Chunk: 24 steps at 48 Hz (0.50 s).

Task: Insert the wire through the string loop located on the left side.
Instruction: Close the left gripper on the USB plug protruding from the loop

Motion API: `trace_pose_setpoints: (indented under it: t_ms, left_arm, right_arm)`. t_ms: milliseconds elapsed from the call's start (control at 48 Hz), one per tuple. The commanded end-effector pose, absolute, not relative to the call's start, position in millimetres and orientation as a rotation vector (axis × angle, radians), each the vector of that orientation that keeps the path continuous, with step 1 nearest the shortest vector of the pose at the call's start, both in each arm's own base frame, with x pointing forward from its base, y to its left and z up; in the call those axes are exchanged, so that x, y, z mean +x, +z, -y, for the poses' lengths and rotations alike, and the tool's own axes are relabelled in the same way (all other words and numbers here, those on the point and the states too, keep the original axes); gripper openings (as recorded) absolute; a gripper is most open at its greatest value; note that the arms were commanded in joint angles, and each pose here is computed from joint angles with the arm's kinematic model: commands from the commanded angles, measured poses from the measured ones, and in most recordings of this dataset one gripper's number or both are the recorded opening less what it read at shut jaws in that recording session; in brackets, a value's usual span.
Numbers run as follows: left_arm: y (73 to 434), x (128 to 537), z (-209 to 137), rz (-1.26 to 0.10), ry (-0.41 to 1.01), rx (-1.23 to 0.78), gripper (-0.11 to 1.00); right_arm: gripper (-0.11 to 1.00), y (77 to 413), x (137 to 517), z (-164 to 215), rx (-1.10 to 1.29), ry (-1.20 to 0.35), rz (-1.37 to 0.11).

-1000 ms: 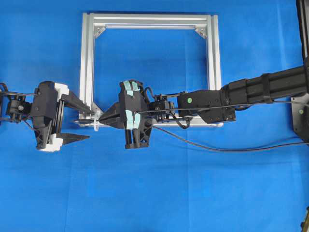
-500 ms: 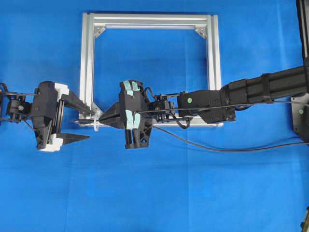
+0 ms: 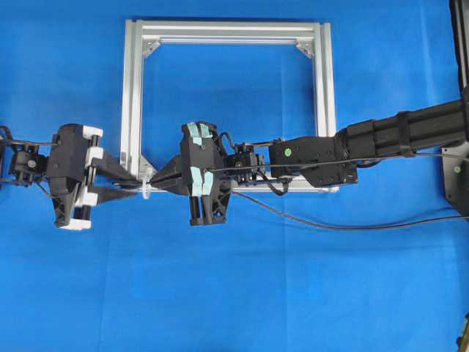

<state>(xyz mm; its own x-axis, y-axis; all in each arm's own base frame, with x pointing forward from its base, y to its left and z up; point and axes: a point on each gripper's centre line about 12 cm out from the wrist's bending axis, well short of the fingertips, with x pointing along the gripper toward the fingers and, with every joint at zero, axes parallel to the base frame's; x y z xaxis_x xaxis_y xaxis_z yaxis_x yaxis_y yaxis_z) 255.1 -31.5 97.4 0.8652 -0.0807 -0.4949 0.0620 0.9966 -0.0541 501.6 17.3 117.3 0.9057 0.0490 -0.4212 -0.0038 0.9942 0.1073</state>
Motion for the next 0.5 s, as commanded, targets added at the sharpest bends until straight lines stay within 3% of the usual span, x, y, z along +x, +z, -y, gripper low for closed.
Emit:
trace_pose_setpoints:
  t_ms: [0,479]
  left_arm:
    - [106.0,259.8,31.1,-0.48,-0.075,-0.036,0.07]
    - [106.4,259.6,30.3,-0.483,-0.072,-0.037,0.06]
  right_arm:
    - [0.0,132.8,505.3,-15.1,0.108,0.025,-0.4]
    - [0.0,131.6,504.7,-15.1,0.098,0.026,-0.423]
